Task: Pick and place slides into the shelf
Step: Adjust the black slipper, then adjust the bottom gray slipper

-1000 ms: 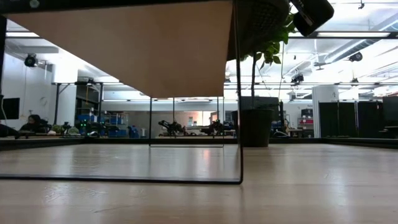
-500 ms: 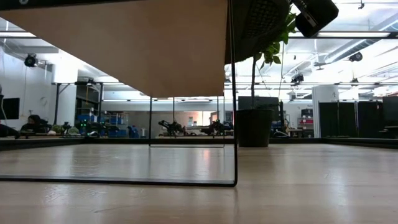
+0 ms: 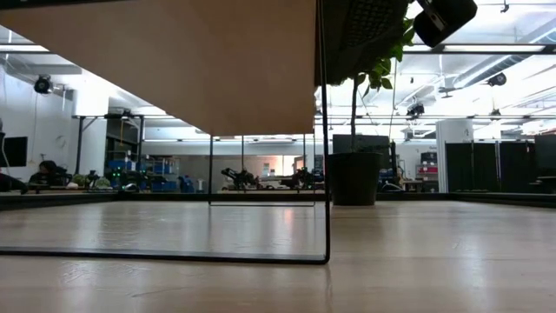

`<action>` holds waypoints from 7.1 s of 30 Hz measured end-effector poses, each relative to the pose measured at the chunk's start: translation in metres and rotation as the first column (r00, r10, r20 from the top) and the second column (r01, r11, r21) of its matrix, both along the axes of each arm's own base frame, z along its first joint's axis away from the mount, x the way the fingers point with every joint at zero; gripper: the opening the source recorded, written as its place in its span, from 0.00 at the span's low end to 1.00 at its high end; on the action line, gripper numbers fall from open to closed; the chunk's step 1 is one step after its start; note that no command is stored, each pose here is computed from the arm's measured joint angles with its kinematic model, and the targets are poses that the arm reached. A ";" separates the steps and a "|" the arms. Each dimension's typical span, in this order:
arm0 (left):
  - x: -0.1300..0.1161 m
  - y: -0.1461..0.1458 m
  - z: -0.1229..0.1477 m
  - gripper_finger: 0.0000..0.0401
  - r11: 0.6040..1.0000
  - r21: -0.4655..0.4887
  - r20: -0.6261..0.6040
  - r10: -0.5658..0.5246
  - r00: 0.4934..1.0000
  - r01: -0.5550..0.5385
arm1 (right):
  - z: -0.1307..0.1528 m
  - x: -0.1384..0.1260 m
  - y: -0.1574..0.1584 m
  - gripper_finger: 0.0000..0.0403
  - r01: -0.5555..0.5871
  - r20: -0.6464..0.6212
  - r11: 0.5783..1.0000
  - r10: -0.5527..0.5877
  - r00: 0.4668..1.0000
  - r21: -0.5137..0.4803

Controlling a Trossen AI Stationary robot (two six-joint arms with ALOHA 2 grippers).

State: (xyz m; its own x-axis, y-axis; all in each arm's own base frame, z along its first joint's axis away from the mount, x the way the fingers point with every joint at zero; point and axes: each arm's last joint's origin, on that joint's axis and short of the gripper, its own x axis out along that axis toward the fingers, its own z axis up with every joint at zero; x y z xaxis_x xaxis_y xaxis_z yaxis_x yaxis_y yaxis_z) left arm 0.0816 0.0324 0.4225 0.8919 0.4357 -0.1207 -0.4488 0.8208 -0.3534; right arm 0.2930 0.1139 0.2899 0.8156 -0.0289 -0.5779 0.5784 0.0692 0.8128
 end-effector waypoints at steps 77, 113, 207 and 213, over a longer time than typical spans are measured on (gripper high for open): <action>0.048 -0.021 -0.053 0.74 0.807 -0.511 -0.071 -0.382 0.921 0.296 | 0.047 -0.019 -0.035 0.60 0.178 0.202 0.897 -0.103 0.974 -0.405; 0.091 -0.050 -0.109 0.74 0.923 -0.334 -0.247 -0.279 0.928 0.188 | 0.048 -0.019 -0.035 0.61 0.158 0.195 0.890 -0.080 0.977 -0.429; 0.077 -0.048 -0.121 0.00 0.632 -0.770 -0.087 -0.231 0.969 0.081 | 0.048 -0.019 -0.035 0.59 0.145 0.189 0.880 -0.065 0.980 -0.452; 0.077 -0.048 -0.121 0.00 0.626 -0.777 -0.090 -0.225 0.970 0.073 | 0.048 -0.019 -0.035 0.59 0.147 0.190 0.881 -0.066 0.980 -0.450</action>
